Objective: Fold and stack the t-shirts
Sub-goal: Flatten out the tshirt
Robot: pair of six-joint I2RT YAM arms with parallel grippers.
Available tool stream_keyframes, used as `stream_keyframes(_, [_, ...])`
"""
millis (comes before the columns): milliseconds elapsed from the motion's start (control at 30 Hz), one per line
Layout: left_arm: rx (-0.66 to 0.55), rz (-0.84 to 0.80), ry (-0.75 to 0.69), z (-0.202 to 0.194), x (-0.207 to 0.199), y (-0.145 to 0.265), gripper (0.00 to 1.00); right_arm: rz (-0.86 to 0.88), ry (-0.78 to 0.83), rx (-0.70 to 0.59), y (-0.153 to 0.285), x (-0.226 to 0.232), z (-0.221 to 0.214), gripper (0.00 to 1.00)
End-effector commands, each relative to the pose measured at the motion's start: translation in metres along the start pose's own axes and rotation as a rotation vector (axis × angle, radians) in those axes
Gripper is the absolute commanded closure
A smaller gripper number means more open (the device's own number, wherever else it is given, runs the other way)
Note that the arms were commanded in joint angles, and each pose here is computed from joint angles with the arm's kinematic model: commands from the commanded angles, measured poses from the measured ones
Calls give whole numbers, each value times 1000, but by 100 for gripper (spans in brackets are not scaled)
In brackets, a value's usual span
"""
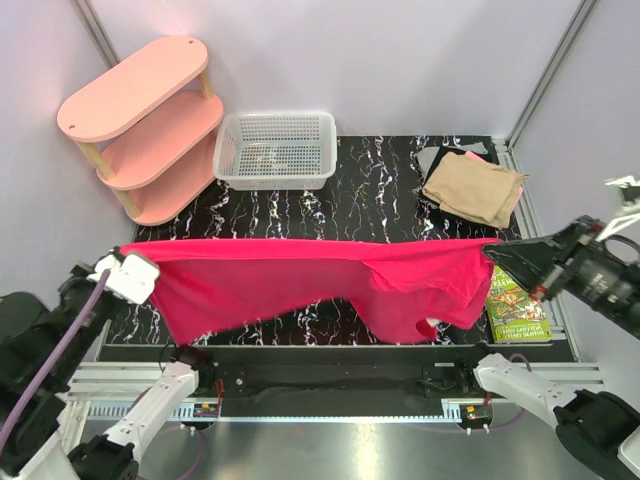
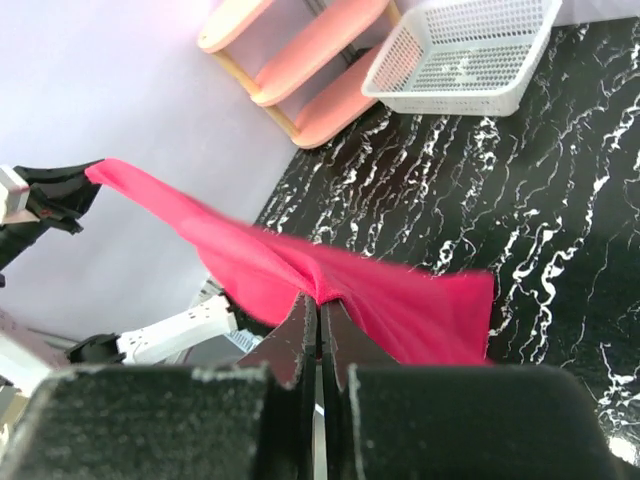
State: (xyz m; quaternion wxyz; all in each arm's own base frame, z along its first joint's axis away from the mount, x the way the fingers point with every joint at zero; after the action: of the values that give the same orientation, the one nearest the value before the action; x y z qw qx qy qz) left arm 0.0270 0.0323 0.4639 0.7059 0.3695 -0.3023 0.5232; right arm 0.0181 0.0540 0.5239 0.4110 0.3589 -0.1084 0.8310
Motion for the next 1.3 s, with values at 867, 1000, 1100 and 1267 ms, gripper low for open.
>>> stream_keyframes(867, [381,-170,570,-106,-85,-303,100,-610,-89,209,-253,-226,6,100])
stream_keyframes(1000, [404,-253,570,-120,-108,-317,100,-615,-121,235,-263,-241,-5,100])
stream_keyframes(1100, [398,-244,550,-118,-102,-316,100,-602,-127,229,-260,-238,-7,100])
stream_keyframes(1267, [256,-165,488,-74,-55,-269,100,-420,-103,129,-220,-176,12,100])
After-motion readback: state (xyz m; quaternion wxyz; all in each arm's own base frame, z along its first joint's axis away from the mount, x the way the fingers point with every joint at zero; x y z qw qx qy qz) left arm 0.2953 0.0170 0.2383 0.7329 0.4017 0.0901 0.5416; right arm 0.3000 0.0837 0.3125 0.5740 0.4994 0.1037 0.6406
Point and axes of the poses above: each gripper's point midway between its finger pads, its own y axis back along the fingers, its own x axis along the line the jaws close on, z = x × y, the point moved 8 cm from there along y, back along the fingers, and after that the axes turned 10 degrees about -y, right-handed, at the moved point
